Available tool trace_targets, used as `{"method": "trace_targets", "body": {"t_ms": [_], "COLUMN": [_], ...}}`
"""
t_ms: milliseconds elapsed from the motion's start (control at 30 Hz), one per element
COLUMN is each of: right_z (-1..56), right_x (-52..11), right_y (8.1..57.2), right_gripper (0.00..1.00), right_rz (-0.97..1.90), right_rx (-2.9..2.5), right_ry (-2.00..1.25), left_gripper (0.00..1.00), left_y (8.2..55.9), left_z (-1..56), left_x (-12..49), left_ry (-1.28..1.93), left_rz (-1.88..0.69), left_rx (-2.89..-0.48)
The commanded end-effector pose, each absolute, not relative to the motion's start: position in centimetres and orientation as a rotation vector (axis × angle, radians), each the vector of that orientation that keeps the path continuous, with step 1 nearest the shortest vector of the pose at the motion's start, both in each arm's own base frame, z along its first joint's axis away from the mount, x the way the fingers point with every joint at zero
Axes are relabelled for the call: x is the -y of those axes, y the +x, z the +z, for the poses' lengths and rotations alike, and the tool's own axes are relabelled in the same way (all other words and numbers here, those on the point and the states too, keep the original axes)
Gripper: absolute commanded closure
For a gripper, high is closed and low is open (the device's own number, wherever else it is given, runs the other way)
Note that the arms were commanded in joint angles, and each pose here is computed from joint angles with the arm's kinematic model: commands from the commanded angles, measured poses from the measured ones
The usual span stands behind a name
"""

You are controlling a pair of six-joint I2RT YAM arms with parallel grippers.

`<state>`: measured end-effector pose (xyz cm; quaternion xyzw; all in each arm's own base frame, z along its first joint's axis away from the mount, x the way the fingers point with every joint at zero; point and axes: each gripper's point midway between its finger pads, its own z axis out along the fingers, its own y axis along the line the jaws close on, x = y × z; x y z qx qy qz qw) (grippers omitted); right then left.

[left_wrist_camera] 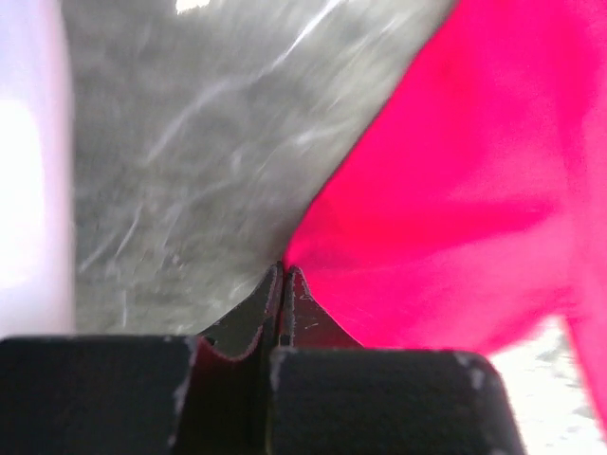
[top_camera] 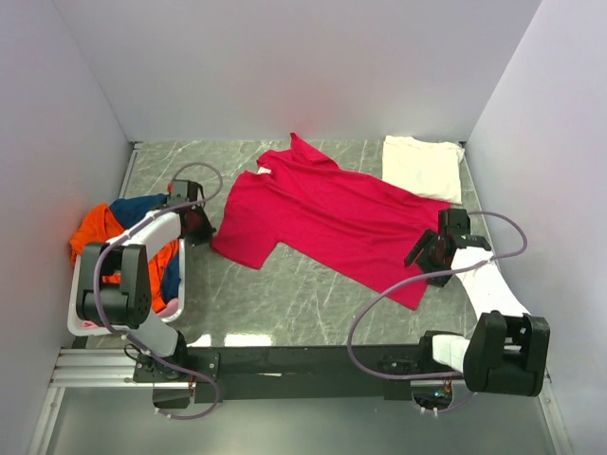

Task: Fold and stack the t-shirts
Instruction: Flatten the tshirt out

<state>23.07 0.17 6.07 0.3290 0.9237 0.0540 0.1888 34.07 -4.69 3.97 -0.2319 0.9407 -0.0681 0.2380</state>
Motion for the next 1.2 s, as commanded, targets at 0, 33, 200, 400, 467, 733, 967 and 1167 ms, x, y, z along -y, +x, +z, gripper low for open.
{"method": "trace_targets", "body": {"t_ms": [0,33,200,400,467,733,967,1167], "right_z": [6.2,5.9,4.9,4.7,4.2,2.3,1.8,3.3], "right_x": [-0.3,-0.3,-0.3,-0.4,-0.5,-2.0,-1.9,-0.9], "right_y": [21.3,20.8,18.8,16.9,16.0,14.0,14.1,14.9], "right_gripper": [0.29,0.30,0.36,0.42,0.45,0.46,0.48,0.50], "right_rz": [0.134,0.123,0.053,-0.039,-0.083,-0.099,-0.130,-0.161], "right_rx": [-2.590,-2.603,-2.659,-2.680,-2.715,-2.771,-2.740,-2.654], "right_ry": [1.015,1.028,1.086,1.127,1.140,1.179,1.201,1.192], "left_gripper": [0.99,0.99,0.99,0.99,0.99,0.99,0.99,0.99], "left_y": [36.9,37.2,37.4,36.8,36.6,35.8,35.6,35.6], "left_z": [8.6,9.1,10.0,11.0,11.6,12.7,13.2,13.7], "left_x": [6.0,6.5,7.3,8.3,8.6,9.4,9.6,9.5], "left_ry": [-0.538,-0.518,-0.483,-0.463,-0.453,-0.428,-0.420,-0.422], "left_rz": [-0.336,-0.375,-0.438,-0.522,-0.555,-0.619,-0.639,-0.638], "left_rx": [-2.472,-2.464,-2.446,-2.423,-2.412,-2.391,-2.375,-2.367]}}
